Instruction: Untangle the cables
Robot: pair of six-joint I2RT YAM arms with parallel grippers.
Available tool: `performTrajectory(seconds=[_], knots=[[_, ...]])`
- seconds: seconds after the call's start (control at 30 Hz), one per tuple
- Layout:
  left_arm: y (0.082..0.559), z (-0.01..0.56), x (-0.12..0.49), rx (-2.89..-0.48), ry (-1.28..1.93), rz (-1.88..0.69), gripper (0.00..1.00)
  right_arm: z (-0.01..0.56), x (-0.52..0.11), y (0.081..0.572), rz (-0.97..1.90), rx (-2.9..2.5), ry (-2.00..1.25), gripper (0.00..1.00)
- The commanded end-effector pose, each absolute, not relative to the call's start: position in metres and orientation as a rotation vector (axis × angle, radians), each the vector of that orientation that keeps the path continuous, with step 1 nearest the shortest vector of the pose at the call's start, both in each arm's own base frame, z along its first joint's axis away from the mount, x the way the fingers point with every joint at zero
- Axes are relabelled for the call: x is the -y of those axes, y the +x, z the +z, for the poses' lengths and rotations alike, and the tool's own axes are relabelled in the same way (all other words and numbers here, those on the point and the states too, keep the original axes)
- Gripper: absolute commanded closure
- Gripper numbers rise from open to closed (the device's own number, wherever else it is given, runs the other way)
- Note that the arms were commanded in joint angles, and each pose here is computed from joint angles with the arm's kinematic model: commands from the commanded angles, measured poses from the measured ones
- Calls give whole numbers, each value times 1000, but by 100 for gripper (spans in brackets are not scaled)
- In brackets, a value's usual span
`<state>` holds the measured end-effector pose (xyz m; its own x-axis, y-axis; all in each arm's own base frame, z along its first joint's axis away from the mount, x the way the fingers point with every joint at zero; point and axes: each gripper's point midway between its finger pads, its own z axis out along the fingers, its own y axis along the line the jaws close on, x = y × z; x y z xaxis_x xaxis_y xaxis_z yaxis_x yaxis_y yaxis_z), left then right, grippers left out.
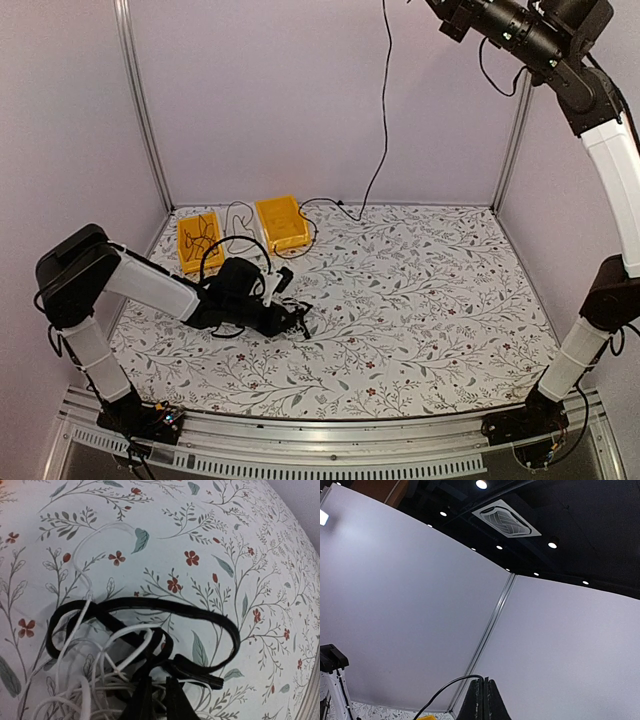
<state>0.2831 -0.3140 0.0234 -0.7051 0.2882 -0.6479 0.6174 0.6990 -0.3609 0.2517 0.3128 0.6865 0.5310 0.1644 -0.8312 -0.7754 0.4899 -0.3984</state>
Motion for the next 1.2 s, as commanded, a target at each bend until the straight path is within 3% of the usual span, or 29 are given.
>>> performTrajectory(seconds=[0.0,0.13,0.37,0.77,1.0,1.17], knots=[[244,4,276,-2503,613,-750,85,732,-278,247,535,-683,-742,100],[241,28,268,-2486,596,-734,84,713,-284,263,467,-732,-783,100],[269,149,285,-2213,650,-729,59,624,-313,281,495,-894,-965,100],[313,340,334,-1817,672,-840,50,504,-337,308,551,-1176,-1111,100],[308,400,365,-1582,682,-937,37,482,-346,319,572,-1251,-1136,100],[304,394,395,-1565,803,-1032,30,479,-350,317,599,-1260,-1144,100]])
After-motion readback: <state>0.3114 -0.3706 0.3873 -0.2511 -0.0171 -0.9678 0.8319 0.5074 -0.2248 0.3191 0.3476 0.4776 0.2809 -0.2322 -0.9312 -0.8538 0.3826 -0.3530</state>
